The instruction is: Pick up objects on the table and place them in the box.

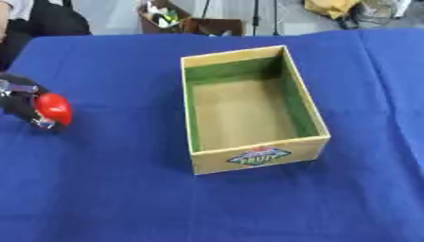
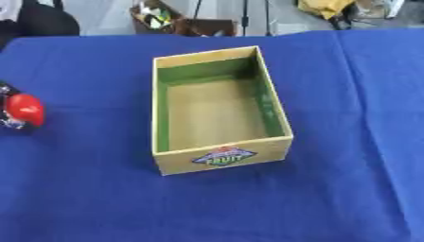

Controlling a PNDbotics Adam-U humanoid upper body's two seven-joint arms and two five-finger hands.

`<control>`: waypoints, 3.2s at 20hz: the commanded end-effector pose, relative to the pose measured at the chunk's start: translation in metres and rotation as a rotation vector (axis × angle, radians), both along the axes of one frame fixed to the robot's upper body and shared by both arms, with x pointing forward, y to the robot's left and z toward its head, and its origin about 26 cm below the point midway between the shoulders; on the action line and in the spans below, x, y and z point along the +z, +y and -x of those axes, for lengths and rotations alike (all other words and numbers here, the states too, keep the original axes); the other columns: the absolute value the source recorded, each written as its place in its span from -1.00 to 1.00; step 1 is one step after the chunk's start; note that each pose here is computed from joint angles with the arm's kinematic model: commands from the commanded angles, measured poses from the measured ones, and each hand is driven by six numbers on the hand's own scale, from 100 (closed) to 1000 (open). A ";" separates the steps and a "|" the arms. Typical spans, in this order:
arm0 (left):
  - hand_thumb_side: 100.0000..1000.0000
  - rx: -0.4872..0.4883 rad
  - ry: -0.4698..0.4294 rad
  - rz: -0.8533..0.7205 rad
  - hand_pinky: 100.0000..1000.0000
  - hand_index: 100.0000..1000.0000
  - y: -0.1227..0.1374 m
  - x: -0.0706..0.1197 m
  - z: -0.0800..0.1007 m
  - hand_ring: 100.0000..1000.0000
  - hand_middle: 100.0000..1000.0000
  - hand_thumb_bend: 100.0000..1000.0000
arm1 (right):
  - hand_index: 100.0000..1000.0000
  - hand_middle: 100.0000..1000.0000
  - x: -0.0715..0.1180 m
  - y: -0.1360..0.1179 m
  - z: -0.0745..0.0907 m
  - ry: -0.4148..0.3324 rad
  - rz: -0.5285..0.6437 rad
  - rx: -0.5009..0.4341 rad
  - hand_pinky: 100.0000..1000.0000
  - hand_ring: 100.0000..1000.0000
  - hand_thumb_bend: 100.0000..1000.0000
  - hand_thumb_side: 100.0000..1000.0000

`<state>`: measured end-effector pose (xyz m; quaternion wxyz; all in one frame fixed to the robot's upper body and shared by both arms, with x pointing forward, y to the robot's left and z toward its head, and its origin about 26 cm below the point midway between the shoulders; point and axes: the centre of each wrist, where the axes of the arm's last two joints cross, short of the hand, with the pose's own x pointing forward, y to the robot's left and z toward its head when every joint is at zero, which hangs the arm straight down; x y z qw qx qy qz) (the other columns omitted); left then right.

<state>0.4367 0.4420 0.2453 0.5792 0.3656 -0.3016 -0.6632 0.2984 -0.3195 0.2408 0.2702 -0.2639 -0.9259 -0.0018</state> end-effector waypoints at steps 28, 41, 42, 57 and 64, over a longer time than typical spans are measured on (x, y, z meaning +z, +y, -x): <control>-0.04 -0.667 -0.671 -0.002 -0.97 -0.14 -0.195 0.119 0.014 -0.45 -0.59 -1.00 | 0.43 0.18 0.005 0.004 0.002 -0.017 -0.002 0.026 0.31 0.34 -1.00 0.65; -0.03 -0.846 -0.535 -0.019 -0.90 -0.11 -0.327 0.080 0.013 -0.39 -0.55 -1.00 | 0.44 0.18 0.007 0.010 0.000 -0.019 -0.007 0.071 0.31 0.34 -1.00 0.64; -0.12 -0.840 -0.512 -0.014 -0.90 -0.10 -0.335 0.073 0.010 -0.39 -0.54 -1.00 | 0.44 0.18 0.006 0.010 0.000 -0.018 -0.007 0.069 0.32 0.34 -1.00 0.63; 0.87 -0.821 -0.443 -0.101 0.15 1.00 -0.383 0.022 0.003 0.55 0.61 -0.41 | 0.44 0.18 0.005 0.007 0.001 -0.015 -0.011 0.053 0.32 0.34 -1.00 0.63; 0.93 -0.792 -0.576 -0.131 0.20 1.00 -0.381 0.033 0.012 0.61 0.66 -0.27 | 0.44 0.18 0.004 0.007 0.001 -0.012 -0.013 0.049 0.32 0.34 -1.00 0.63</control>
